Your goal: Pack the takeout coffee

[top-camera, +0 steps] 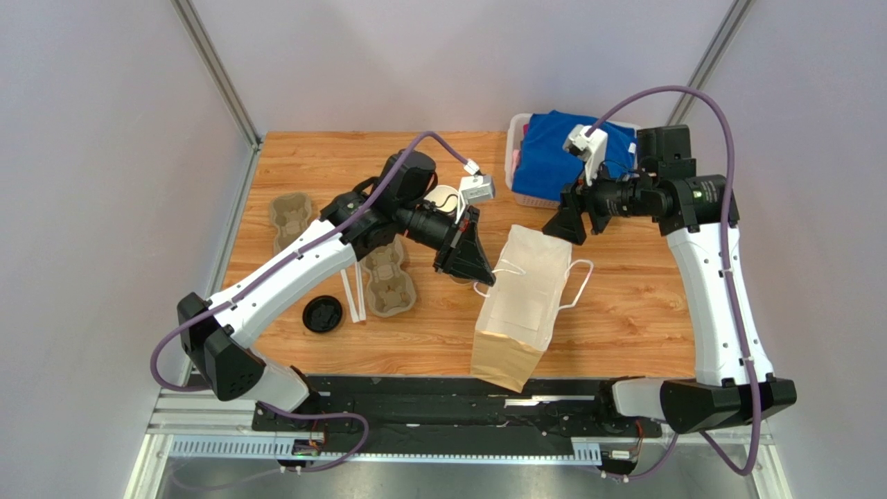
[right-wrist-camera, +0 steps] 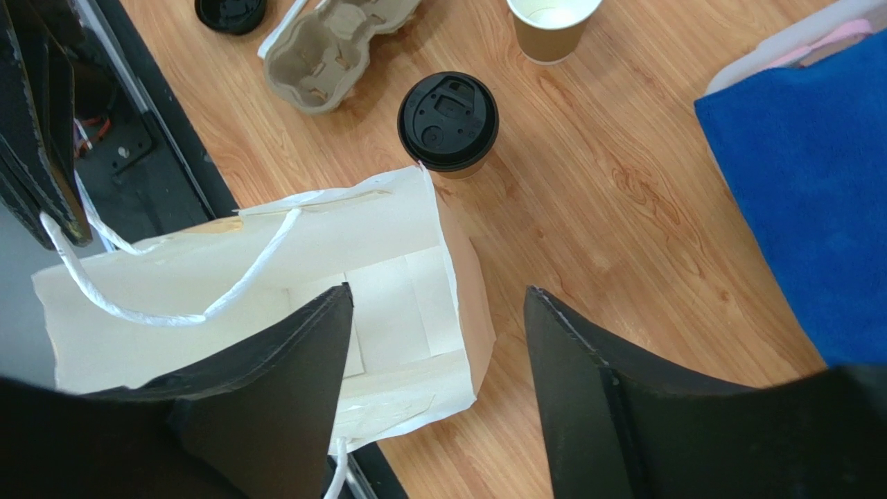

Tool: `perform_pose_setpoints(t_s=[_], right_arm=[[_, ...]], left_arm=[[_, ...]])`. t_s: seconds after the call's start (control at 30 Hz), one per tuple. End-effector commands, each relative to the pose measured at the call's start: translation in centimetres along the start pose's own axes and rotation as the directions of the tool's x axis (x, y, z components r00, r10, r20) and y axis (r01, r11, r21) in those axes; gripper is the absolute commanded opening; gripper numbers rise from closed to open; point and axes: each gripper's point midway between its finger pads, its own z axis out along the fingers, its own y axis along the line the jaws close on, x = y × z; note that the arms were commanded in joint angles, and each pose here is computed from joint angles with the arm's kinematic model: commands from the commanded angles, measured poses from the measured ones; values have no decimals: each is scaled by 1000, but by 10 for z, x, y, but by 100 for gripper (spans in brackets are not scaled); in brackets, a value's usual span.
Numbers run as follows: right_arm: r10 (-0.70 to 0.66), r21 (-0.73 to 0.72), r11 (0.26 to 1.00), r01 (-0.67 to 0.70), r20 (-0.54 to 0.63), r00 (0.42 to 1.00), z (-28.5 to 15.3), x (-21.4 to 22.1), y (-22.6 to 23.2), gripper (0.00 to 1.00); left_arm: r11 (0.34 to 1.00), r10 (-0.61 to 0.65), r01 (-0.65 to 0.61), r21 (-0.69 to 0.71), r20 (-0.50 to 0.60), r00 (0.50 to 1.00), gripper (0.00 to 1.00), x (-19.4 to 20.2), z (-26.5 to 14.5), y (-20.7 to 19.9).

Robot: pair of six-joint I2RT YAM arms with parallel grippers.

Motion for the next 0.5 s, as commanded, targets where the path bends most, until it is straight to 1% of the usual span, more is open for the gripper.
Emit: perform_pose_setpoints(t_s=[0.0,0.13,0.2,0.23,0.33,0.37,0.43,0.47], right_arm=[[-110,-67,992,107,-30,994,12,10,5,62],[-131,-67,990,125,-89,987,25,30,2,61],[-161,-31,987,158,-101,982,31,33,-4,59],[-154,-23,988,152,-117,981,35,41,-6,58],[-154,14,988,157,-123,980,40,43,-12,52],[-151,15,988,154,-128,980,40,45,-12,43],[-140,29,989,146,-155,978,38,50,-14,31],[-139,37,988,147,-164,977,36,52,-14,16]], left_arm=[[999,35,-35,10,2,999,0,-6,-2,-7],[999,33,-32,-17,2,999,0,-3,-5,-5],[999,41,-40,-16,14,999,0,-4,-7,-7],[999,38,-38,-12,13,999,0,-1,-7,-7],[999,47,-47,-8,19,999,0,0,-8,-9],[999,42,-42,-9,18,999,0,1,-9,-9],[1000,24,-24,-15,24,999,0,2,-11,-7],[1000,-12,13,-27,37,999,0,2,-15,-3]])
